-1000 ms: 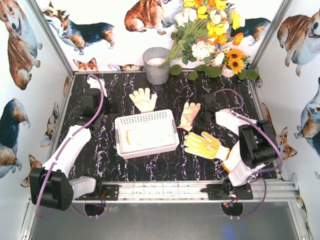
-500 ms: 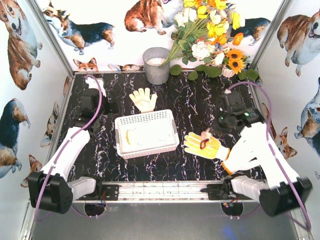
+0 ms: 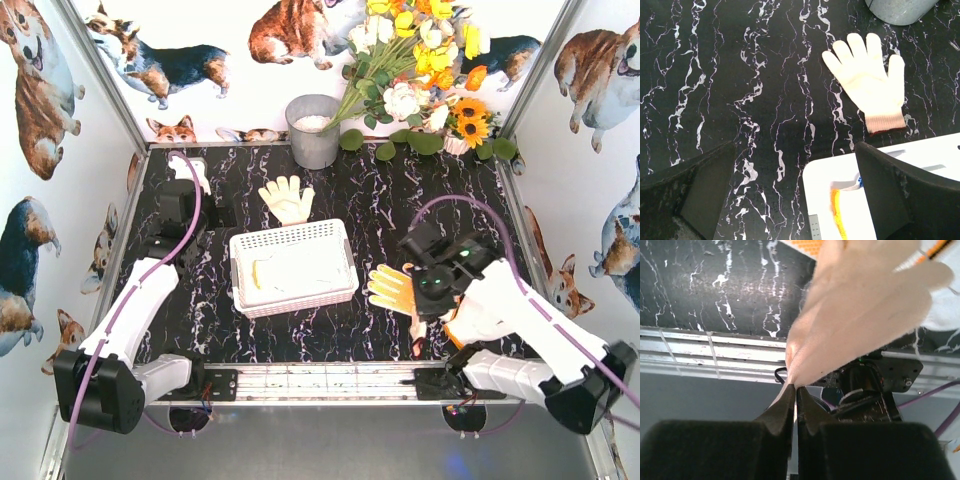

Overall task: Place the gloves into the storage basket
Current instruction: Place the glove at the center of the board.

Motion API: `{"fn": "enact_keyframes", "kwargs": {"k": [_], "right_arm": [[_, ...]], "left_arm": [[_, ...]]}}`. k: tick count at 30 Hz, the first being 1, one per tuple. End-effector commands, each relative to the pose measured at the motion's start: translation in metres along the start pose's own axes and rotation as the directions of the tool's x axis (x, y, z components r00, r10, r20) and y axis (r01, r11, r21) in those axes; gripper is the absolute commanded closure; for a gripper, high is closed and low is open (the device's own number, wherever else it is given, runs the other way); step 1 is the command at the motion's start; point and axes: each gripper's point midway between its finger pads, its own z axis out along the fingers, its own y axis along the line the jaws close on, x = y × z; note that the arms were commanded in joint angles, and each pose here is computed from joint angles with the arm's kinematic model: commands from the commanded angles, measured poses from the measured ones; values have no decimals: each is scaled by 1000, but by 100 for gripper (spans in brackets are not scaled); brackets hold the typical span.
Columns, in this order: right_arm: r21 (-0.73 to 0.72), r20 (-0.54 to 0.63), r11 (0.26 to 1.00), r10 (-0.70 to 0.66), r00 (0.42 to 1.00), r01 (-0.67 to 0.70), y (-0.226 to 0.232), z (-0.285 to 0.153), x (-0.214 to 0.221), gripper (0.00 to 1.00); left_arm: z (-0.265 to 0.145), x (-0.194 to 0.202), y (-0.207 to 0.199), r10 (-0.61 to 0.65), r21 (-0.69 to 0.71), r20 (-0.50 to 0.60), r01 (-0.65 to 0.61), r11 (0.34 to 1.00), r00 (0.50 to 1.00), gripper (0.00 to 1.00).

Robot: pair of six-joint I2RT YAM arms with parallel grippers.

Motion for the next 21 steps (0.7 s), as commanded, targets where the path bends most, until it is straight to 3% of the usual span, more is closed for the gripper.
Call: {"fn": "enact_keyframes", "kwargs": {"k": [1,9,11,15,18,21], "right_arm": [[-39,80,995,-85,993,88,34,12,-14,100],[-198,114,935,-276,954,294,132,59,-3,99],[-251,119,914,-298,947,319,154,68,4,87],[-291,138,886,-334,932,361,181,65,10,53],[-265,167,896,-322,932,357,176,51,4,42],[-194,227,935,-252,941,297,151,38,-9,40]], "left_arm": [[-3,-3,6,-9,-18,23,9,1000,1000,0],[-3,-3,9,-4,-29,23,4,1000,1000,0],[-3,-4,9,-2,-30,24,3,1000,1000,0],[-4,-5,9,1,-30,27,0,1000,1000,0],[-4,-6,8,0,-26,31,1,1000,1000,0],[-6,-8,7,0,-22,35,1,1000,999,0]]}}
